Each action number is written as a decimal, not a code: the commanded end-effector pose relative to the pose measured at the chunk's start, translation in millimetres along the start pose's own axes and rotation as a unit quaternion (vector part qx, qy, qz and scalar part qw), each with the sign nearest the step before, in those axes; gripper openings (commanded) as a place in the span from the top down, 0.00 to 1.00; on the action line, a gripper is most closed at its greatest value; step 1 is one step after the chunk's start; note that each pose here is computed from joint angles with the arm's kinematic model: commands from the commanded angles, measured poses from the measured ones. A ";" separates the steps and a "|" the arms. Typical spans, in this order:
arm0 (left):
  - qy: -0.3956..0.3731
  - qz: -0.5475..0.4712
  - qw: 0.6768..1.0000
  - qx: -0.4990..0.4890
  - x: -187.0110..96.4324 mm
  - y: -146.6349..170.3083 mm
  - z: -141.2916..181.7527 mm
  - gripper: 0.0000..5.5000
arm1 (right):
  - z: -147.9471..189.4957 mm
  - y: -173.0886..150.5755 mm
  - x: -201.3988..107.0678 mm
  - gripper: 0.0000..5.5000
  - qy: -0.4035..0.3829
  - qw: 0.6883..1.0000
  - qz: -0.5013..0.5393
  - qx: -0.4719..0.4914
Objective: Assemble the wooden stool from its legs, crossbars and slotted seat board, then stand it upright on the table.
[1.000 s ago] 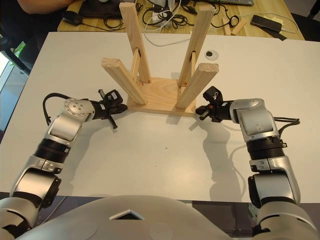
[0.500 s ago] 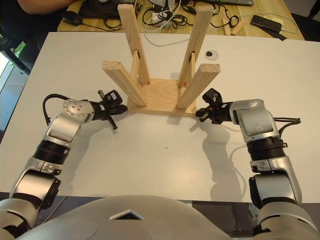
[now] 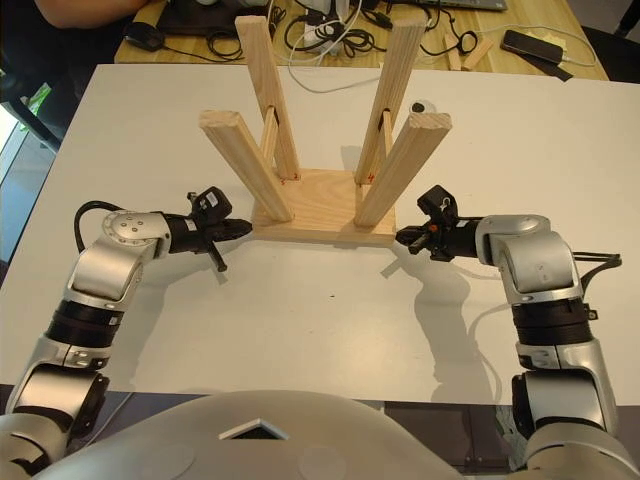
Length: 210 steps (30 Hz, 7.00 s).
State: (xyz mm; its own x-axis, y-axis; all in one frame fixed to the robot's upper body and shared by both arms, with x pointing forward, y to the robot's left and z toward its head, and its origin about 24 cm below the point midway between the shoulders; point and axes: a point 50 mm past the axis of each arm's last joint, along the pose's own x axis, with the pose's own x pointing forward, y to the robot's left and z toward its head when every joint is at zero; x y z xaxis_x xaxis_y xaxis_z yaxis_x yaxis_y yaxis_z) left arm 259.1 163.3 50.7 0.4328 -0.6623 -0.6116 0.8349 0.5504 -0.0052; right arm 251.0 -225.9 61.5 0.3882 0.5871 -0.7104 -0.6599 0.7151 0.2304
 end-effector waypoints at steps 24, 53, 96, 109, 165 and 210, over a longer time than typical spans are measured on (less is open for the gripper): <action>-0.126 -0.096 0.987 0.020 -18.4 -33.1 44.8 1.00 | 28.0 48.9 -15.5 0.99 -0.088 0.986 0.142 -0.032; -0.194 -0.111 0.974 0.030 -28.0 -35.2 77.3 1.00 | 47.4 65.8 -28.7 0.99 -0.151 0.968 0.198 -0.030; -0.116 0.091 0.988 -0.042 -66.4 -3.1 28.2 0.92 | -20.1 14.0 -79.3 0.90 -0.119 0.992 0.009 0.047; -0.026 0.117 0.991 -0.056 12.4 -41.3 15.9 0.98 | -32.4 -72.5 -50.3 1.00 0.021 0.981 -0.181 -0.060; -0.033 0.106 0.986 -0.121 48.8 -62.4 16.9 1.00 | -64.8 -55.7 -23.0 1.00 -0.161 0.947 0.020 0.279; -0.090 0.040 0.968 -0.233 21.7 -63.0 28.3 1.00 | -45.4 -8.6 -10.7 1.00 -0.136 0.969 0.111 0.176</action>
State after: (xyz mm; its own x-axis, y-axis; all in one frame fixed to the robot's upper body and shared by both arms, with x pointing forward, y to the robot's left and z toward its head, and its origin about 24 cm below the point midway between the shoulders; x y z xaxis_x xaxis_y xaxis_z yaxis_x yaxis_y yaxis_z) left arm 227.2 116.9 45.0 0.6218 -0.5378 -0.5694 0.4821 0.8358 -0.2629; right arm 218.8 -272.8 26.0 0.4614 0.7145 -0.5259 -0.4334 0.6987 0.5692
